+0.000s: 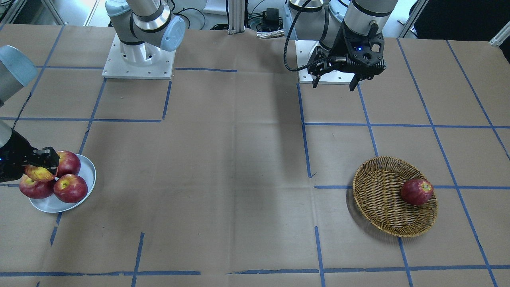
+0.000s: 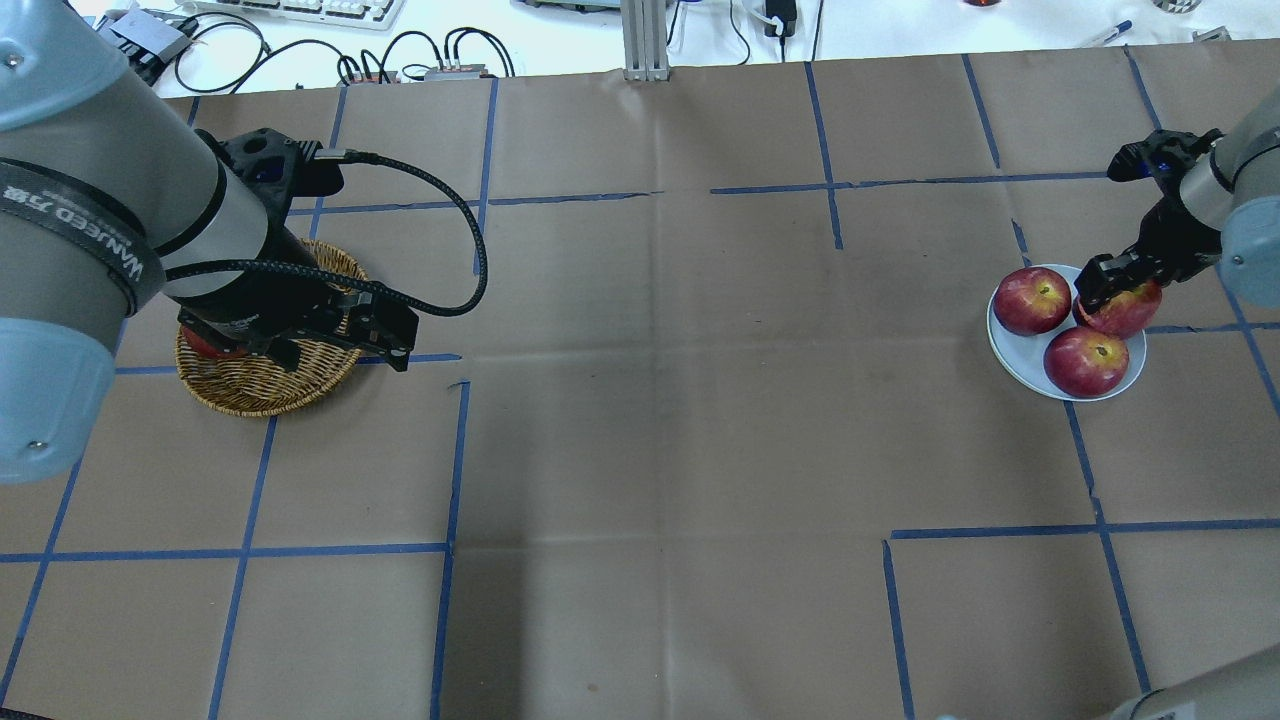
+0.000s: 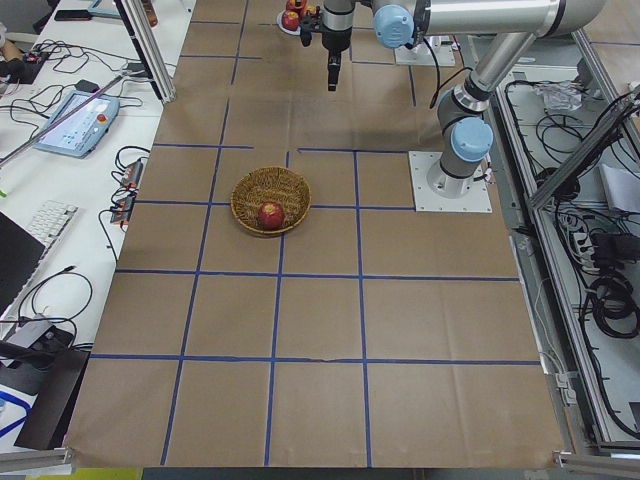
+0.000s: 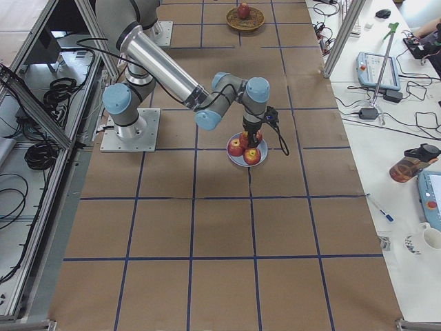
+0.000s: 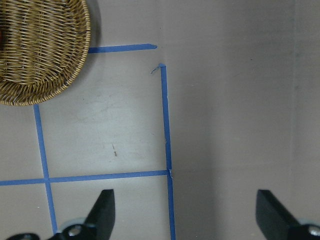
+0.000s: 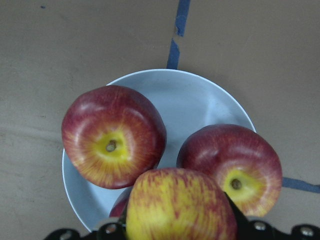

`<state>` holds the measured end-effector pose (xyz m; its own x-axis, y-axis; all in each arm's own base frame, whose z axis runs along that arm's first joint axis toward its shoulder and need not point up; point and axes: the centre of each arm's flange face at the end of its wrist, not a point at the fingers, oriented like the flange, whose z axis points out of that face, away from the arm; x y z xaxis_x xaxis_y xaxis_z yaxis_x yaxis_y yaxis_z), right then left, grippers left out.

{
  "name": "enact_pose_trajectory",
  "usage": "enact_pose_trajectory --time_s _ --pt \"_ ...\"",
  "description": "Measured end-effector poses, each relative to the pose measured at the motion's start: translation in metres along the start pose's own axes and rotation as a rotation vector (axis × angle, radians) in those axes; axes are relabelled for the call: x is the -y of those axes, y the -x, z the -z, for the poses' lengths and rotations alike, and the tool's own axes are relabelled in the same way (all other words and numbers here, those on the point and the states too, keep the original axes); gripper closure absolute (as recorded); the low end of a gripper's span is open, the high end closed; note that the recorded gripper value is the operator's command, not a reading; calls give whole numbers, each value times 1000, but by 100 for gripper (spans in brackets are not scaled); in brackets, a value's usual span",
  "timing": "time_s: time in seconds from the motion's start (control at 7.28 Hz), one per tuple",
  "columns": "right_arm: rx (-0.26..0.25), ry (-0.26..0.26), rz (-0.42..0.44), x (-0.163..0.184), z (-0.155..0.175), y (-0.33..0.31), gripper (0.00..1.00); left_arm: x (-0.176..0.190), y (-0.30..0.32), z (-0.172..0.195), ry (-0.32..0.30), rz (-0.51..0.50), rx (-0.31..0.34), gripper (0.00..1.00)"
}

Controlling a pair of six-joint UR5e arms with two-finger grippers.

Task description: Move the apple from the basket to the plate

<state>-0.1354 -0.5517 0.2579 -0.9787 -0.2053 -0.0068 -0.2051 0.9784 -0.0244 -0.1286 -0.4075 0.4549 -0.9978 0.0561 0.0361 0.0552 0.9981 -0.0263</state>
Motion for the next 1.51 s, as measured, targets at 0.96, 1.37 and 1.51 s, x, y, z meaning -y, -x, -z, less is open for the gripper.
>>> enact_pose_trajectory --time_s 0.96,1.37,1.51 --pt "-29 -56 29 5 31 17 0 0 0 0 0 1 0 1" --pt "-57 -101 28 14 115 79 0 0 0 0 0 1 0 1" --pt "-41 -80 -20 14 147 108 0 0 0 0 -1 1 0 1"
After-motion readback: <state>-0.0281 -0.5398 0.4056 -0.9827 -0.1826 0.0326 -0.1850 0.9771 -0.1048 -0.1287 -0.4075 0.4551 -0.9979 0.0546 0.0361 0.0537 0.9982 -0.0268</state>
